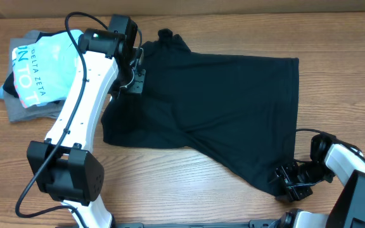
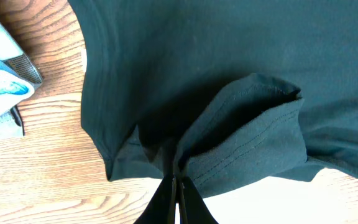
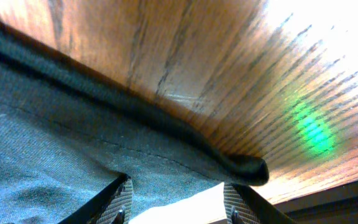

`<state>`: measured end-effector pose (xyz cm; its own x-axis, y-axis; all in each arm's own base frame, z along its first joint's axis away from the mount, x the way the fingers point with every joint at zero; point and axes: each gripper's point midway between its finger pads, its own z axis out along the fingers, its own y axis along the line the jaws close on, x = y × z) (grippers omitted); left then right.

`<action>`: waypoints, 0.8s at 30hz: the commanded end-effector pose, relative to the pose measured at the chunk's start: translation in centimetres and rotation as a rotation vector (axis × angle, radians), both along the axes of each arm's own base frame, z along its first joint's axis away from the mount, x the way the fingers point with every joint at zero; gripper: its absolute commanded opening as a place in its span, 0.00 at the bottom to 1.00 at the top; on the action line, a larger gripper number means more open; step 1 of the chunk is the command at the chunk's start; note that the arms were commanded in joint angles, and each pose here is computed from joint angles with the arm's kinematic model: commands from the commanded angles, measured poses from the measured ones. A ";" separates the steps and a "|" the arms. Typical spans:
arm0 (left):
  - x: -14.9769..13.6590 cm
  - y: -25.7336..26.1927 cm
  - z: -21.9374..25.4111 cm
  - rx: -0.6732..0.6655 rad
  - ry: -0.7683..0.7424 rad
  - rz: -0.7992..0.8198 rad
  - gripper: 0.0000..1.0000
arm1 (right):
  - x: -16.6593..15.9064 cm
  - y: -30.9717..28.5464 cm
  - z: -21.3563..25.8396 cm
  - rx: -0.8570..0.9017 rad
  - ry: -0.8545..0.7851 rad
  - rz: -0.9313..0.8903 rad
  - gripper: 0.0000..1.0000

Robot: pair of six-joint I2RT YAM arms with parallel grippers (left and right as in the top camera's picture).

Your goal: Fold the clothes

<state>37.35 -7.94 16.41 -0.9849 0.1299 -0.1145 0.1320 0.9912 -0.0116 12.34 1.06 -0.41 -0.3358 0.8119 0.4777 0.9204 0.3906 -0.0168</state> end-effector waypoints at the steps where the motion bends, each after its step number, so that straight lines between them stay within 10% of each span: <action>1: 0.5 0.1 1.2 0.002 -0.046 0.018 0.05 | 0.1 -0.7 -0.4 -0.044 0.003 0.015 0.50; 5: 0.7 0.1 1.3 0.001 -0.052 0.018 0.06 | 0.0 -0.7 -0.4 -0.044 0.004 0.016 0.46; 9: 0.7 0.1 1.3 0.001 -0.054 0.015 0.07 | 0.0 -0.7 -0.4 -0.044 0.004 0.015 0.04; 24: -1.3 0.5 1.1 0.017 0.027 0.031 0.04 | 5.5 -2.7 7.9 -0.148 -0.323 0.075 0.04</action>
<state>36.23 -7.69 16.31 -0.9891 0.1304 -0.0679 0.1312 0.9913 -0.0073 15.47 -0.23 4.46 -0.4512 0.8234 0.3441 0.8916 0.4330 0.1328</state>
